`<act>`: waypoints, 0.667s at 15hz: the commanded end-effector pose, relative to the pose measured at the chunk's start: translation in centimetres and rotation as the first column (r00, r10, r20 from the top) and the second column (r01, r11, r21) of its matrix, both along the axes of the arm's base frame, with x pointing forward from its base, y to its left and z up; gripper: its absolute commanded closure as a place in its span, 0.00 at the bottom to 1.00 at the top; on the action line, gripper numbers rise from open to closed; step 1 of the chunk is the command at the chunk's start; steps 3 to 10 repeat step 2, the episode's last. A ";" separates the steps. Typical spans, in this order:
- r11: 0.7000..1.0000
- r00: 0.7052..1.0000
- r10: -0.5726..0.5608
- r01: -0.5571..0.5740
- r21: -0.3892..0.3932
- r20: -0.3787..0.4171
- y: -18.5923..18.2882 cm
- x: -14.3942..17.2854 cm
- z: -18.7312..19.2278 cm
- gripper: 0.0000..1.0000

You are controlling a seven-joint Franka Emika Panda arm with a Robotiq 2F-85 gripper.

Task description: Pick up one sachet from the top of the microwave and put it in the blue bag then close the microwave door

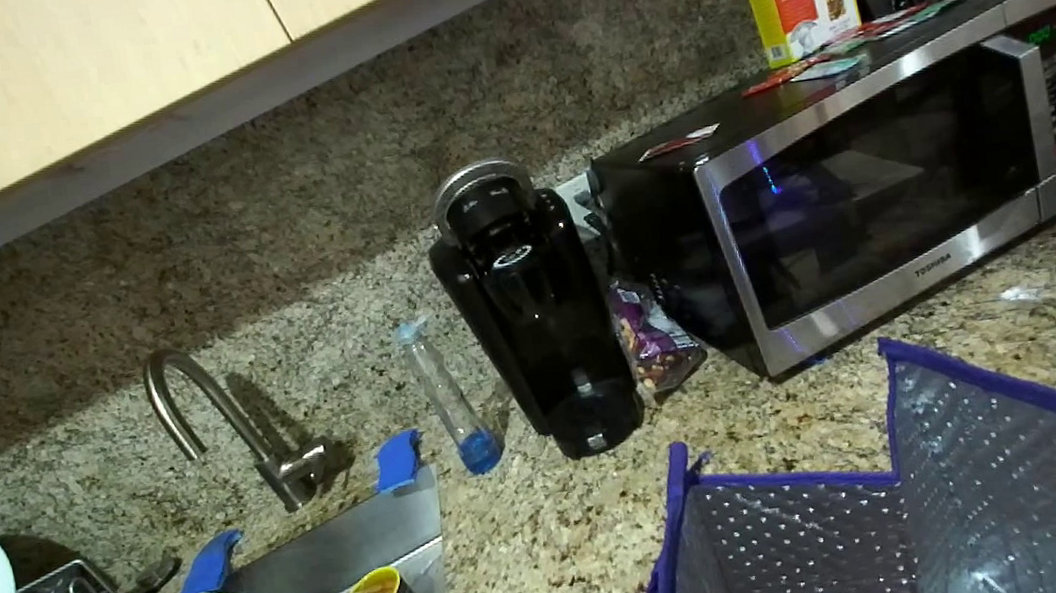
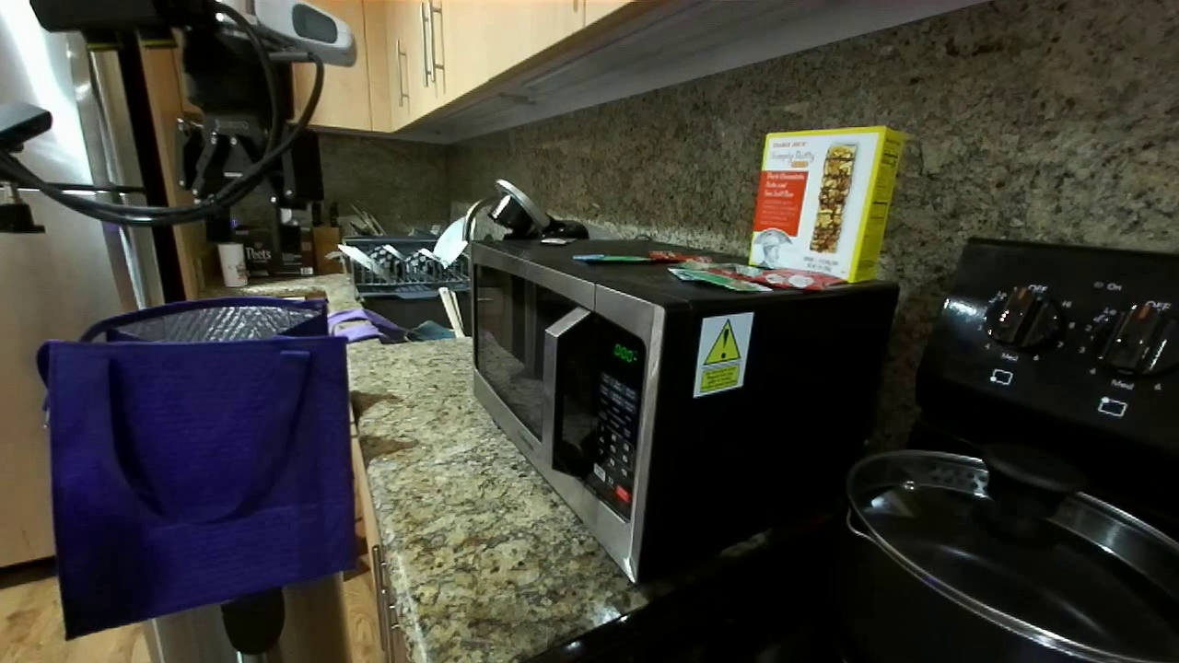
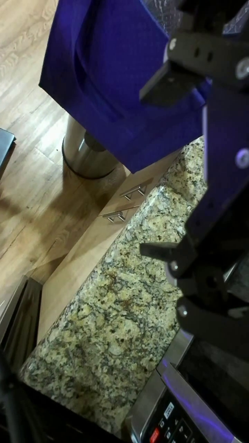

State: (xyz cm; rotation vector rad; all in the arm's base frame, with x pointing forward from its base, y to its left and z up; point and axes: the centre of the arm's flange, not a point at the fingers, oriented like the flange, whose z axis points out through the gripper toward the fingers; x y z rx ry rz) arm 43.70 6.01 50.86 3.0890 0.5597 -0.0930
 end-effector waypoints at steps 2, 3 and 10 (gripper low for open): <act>1.000 1.000 -0.001 0.001 0.000 0.000 0.0 0.0 0.0 0.00; 1.000 1.000 -0.001 0.001 0.000 0.000 0.0 0.0 0.0 0.00; 1.000 1.000 -0.001 0.001 0.000 0.000 0.0 0.0 0.0 0.00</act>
